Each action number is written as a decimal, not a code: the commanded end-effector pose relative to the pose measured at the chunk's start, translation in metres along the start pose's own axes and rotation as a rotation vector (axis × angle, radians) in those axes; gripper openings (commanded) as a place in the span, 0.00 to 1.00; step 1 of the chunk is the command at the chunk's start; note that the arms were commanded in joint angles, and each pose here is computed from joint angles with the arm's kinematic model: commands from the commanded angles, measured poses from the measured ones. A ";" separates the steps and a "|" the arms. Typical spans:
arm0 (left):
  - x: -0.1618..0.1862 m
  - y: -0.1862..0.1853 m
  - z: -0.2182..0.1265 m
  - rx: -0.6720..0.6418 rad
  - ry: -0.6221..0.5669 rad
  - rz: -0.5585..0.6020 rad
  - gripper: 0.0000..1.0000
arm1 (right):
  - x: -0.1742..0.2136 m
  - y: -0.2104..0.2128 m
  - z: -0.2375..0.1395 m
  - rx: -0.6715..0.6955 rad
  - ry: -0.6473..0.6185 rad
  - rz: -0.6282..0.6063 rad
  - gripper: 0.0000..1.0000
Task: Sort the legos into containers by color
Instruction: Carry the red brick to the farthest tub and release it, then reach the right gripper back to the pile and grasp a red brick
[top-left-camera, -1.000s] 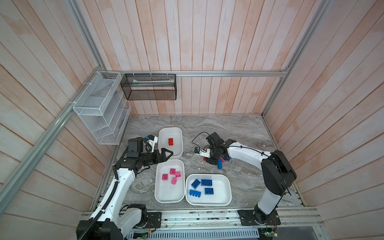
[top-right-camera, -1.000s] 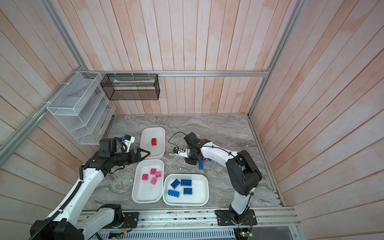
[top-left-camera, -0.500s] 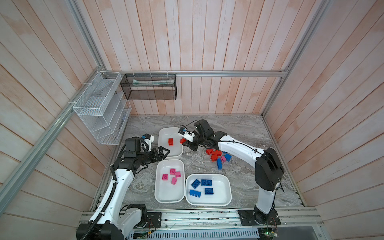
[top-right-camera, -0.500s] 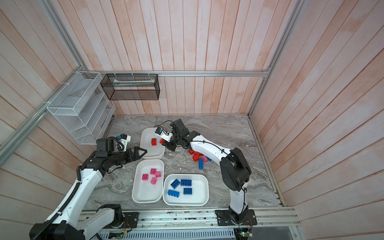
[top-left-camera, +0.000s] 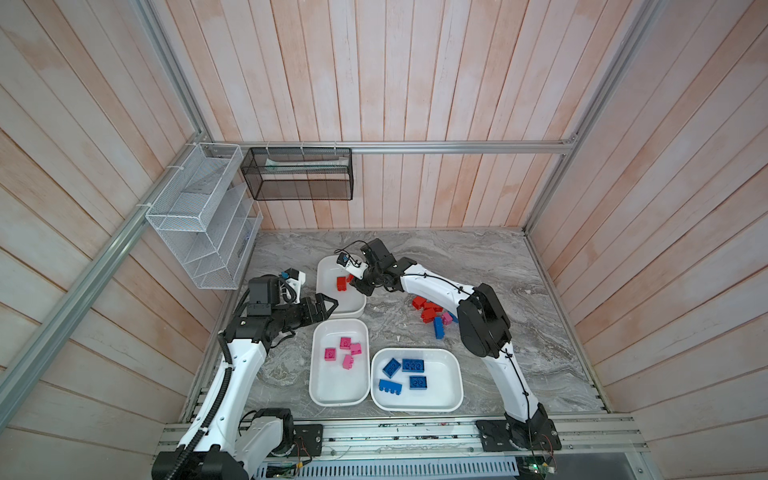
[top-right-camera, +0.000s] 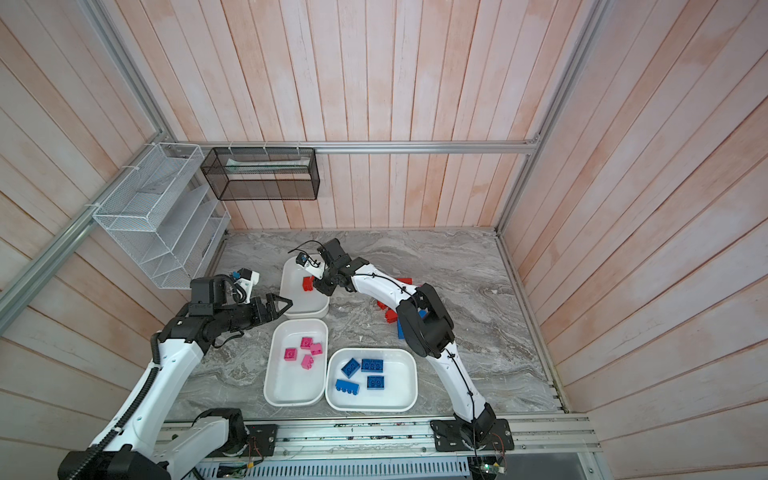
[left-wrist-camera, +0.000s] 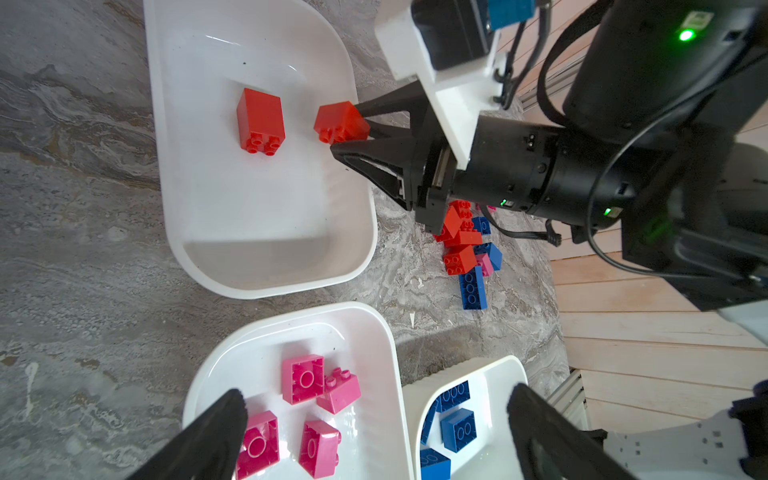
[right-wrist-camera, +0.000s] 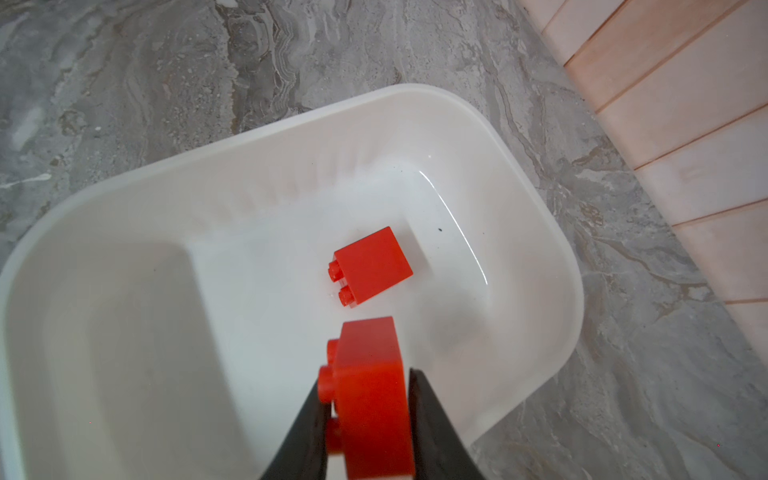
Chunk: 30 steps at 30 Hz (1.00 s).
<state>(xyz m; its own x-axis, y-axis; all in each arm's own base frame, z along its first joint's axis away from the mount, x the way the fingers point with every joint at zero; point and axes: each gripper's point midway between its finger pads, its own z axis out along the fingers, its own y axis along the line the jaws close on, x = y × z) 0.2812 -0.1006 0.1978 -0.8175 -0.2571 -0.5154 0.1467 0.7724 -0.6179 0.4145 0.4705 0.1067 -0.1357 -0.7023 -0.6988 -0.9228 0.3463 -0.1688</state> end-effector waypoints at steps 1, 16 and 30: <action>-0.006 -0.002 -0.006 -0.003 -0.021 0.021 1.00 | 0.002 -0.003 0.002 0.031 0.042 -0.022 0.42; -0.007 -0.015 -0.004 0.077 -0.011 0.027 1.00 | 0.043 -0.012 -0.142 0.174 0.077 0.197 0.65; -0.003 -0.014 0.005 0.113 0.009 0.004 1.00 | 0.165 -0.017 -0.171 0.313 0.249 0.905 0.67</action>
<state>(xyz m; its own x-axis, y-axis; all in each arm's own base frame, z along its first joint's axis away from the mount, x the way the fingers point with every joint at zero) 0.2832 -0.1118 0.2054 -0.8218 -0.2478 -0.5131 0.1997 0.7181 -0.6666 0.3479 0.2471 0.1255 -0.7425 -0.3830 -0.5496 -0.4982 0.8641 0.0710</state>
